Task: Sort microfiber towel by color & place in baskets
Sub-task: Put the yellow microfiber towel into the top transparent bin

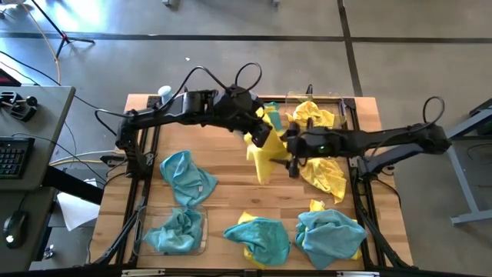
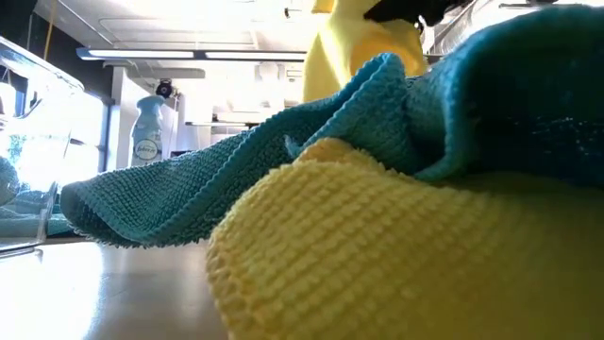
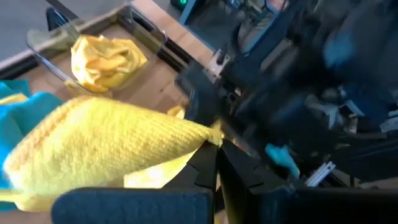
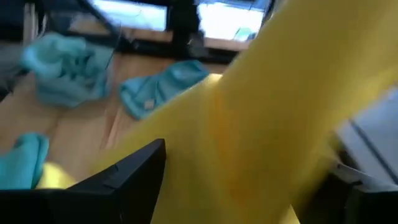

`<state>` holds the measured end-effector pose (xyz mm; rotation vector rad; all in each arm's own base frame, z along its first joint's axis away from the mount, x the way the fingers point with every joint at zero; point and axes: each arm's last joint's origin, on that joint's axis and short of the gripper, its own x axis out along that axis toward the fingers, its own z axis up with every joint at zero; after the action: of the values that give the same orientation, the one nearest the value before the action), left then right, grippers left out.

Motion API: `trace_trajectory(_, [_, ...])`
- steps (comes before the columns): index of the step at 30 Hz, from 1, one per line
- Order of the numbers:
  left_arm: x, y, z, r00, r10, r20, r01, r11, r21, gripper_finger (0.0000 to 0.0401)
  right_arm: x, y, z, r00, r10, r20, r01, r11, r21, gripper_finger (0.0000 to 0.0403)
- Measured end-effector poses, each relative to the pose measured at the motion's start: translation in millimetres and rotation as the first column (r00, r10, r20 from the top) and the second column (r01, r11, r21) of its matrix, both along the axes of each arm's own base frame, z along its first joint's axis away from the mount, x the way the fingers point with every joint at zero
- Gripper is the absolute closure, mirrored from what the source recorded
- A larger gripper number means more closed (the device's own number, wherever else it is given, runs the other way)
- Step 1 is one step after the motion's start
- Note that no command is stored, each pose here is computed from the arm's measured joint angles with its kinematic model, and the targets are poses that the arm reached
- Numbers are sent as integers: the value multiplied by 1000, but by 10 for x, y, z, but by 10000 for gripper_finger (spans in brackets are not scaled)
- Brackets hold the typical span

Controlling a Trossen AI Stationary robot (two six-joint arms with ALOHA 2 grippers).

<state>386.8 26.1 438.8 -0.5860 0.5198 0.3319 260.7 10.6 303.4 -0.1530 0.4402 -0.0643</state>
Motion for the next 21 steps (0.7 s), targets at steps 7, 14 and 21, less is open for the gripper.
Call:
trace_trajectory(7, [-8, 4, 19, 1000, 8, 2, -8, 1000, 24, 401, 95, 5, -126, 999, -12, -51, 12, 1000, 16, 201])
trace_trajectory(14, [-12, 2, 13, 1000, -16, -16, 17, 997, 75, 399, 8, 0, -73, 998, -13, -56, 14, 1000, 16, 388])
trace_trajectory(21, [-52, -12, -69, 994, -37, -102, 40, 999, 22, 355, -108, -63, -16, 996, -55, -66, 59, 997, 57, 387])
